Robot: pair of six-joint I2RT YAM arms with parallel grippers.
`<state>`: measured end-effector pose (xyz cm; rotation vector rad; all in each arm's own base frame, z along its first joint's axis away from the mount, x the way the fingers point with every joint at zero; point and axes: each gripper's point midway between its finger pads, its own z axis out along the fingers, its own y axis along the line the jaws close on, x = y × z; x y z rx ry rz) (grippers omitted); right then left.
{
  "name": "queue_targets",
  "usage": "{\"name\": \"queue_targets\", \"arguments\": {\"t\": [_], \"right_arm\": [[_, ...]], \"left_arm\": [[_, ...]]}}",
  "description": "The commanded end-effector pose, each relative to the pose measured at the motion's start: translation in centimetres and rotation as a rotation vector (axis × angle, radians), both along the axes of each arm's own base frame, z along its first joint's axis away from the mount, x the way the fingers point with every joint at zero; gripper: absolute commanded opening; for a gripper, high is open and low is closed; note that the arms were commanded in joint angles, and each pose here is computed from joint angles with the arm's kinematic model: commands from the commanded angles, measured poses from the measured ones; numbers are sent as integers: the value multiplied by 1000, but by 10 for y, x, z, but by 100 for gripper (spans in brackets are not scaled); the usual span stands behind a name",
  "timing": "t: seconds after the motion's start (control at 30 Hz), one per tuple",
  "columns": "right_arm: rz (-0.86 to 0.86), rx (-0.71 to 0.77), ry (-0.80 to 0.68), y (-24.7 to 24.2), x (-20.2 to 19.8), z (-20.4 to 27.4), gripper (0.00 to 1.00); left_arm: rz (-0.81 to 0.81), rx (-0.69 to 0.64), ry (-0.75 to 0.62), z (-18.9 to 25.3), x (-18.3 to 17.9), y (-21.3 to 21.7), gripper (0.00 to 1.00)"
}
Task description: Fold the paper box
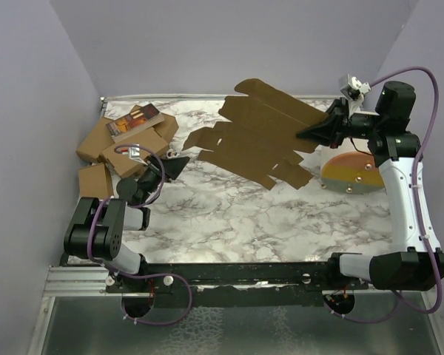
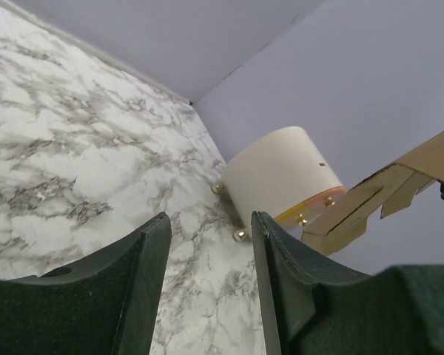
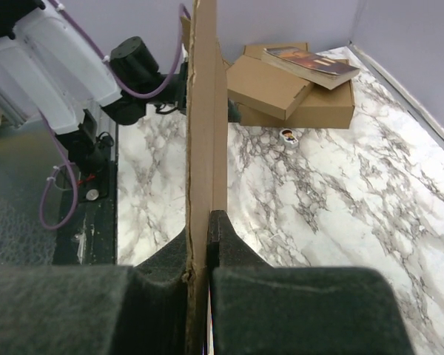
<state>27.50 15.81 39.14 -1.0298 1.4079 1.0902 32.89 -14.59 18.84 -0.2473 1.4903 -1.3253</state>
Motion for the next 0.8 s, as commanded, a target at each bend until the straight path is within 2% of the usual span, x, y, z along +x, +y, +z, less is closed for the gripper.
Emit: {"name": "queue_targets", "arguments": {"t": [0.0, 0.17, 0.37, 0.77], "right_arm": [[84, 28, -11, 3, -25, 21, 1], [121, 42, -5, 4, -32, 28, 1], [119, 39, -21, 4, -34, 34, 1], [82, 21, -49, 3, -28, 36, 1]], "left_arm": [[-71, -19, -344, 81, -16, -9, 52], [-209, 52, -478, 98, -36, -42, 53], [-273, 90, -527, 97, -53, -56, 53], [-249, 73, -552, 105, -69, -51, 56]]}}
